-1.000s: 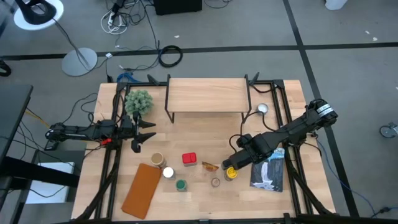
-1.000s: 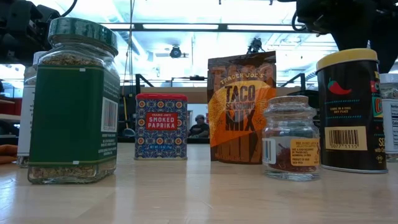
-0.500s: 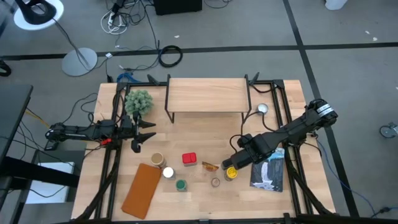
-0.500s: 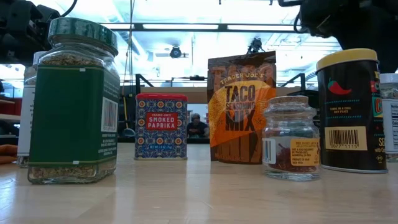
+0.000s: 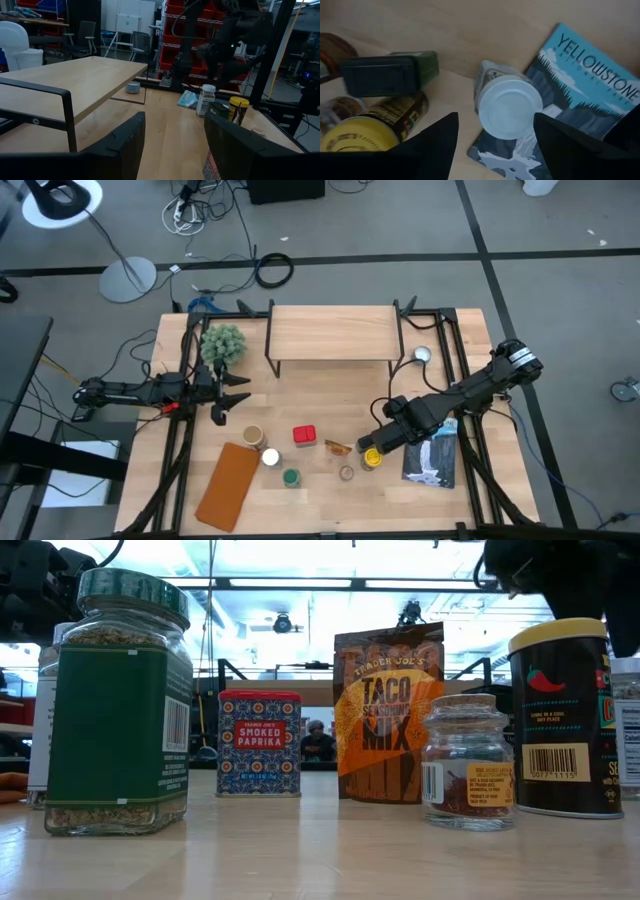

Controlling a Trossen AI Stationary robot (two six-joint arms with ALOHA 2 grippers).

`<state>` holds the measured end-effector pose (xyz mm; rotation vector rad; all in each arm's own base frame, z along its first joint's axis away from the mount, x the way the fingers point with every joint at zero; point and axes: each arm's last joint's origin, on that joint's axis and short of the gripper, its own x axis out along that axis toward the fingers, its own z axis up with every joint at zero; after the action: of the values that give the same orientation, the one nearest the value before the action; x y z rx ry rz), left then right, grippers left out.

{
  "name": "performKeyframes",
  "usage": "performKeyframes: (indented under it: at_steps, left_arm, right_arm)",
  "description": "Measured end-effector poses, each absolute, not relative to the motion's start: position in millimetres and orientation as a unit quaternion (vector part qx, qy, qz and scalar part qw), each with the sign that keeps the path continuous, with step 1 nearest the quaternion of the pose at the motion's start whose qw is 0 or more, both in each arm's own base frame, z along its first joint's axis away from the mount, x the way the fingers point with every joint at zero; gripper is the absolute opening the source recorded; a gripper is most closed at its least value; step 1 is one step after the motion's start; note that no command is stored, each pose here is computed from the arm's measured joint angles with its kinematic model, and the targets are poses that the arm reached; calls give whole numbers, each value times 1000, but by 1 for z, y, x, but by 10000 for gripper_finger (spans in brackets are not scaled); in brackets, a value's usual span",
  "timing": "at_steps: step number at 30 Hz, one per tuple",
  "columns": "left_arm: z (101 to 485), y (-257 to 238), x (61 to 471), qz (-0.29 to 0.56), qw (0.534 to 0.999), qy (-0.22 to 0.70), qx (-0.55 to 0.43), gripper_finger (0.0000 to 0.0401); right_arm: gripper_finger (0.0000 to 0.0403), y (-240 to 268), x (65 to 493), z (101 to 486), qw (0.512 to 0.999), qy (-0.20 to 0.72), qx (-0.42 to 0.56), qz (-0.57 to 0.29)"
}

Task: Shelf spices
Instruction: Put the right white seasoning bottle on the shelf

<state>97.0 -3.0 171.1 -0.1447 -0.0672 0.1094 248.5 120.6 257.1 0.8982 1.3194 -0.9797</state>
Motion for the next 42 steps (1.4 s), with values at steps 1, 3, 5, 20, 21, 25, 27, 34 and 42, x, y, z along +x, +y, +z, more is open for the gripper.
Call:
performKeyframes:
  at_steps: [1,3,5,20,21,25,27,34,42]
  left_arm:
    - [171,-3,97,55,995,-34,-72,209]
    - [171,-3,97,55,995,-33,-72,209]
    - [171,-3,97,55,995,-33,-72,209]
    - [171,-3,97,55,995,-34,-72,209]
    - [171,-3,97,55,995,-34,-72,209]
    - [171,-3,97,55,995,-34,-72,209]
    - [171,-3,97,54,995,-33,-72,209]
    - [171,-3,97,55,995,-34,-72,209]
    - [171,-3,97,55,995,-34,-72,209]
  right_arm:
    - [256,120,248,260,593,567,386,-421]
    - [255,121,249,261,593,567,387,-420]
    - [255,121,248,261,593,568,386,-422]
    - [254,124,247,261,584,557,402,-433]
    - [254,125,247,261,585,557,403,-431]
    - [255,126,247,261,588,555,402,-429]
    - [260,126,247,261,587,555,403,-429]
    - [316,130,245,261,586,544,409,-439]
    - [381,135,244,261,590,515,425,-453]
